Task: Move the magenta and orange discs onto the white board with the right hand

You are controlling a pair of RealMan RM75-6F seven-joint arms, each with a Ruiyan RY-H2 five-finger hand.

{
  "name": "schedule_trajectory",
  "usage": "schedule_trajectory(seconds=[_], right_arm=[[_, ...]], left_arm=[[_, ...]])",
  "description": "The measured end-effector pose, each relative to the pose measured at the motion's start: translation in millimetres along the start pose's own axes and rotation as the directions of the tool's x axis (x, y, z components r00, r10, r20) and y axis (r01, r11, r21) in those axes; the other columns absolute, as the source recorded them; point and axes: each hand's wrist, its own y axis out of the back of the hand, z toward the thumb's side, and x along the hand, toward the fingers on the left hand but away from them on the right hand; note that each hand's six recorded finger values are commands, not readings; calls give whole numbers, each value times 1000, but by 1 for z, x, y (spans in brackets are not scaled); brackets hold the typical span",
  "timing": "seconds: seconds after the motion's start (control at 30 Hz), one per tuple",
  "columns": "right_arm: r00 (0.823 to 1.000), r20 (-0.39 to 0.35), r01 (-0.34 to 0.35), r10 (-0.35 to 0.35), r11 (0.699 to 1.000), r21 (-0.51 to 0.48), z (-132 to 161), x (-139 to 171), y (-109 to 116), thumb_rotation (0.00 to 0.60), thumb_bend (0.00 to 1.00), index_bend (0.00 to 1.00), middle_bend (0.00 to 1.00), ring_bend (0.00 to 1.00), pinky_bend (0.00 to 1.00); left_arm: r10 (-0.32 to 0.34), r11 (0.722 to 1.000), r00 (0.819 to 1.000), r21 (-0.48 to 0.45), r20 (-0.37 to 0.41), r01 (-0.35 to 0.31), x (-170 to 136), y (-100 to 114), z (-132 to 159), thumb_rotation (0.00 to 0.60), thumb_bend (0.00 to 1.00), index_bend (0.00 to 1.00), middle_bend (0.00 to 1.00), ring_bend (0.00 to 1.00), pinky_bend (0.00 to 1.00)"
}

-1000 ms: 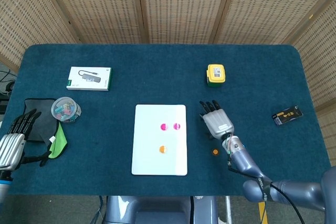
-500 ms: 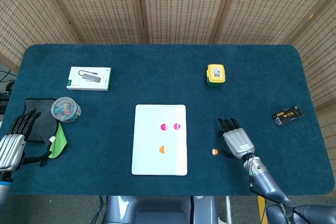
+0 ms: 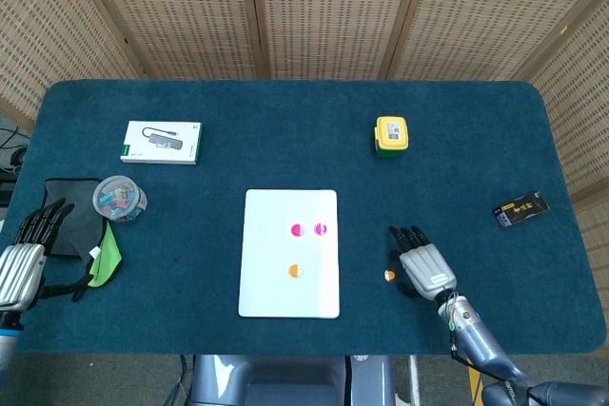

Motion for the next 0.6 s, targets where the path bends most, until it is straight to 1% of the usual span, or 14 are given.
schedule_trajectory(seconds=[0.6], right_arm=[[998,-46,41,-41,999,2,8,-2,-6,600,363,376,0,0,0]], left_arm=[[0,1000,1000,-3,-6,0,0,0,-1,600,0,0,0,0,0]])
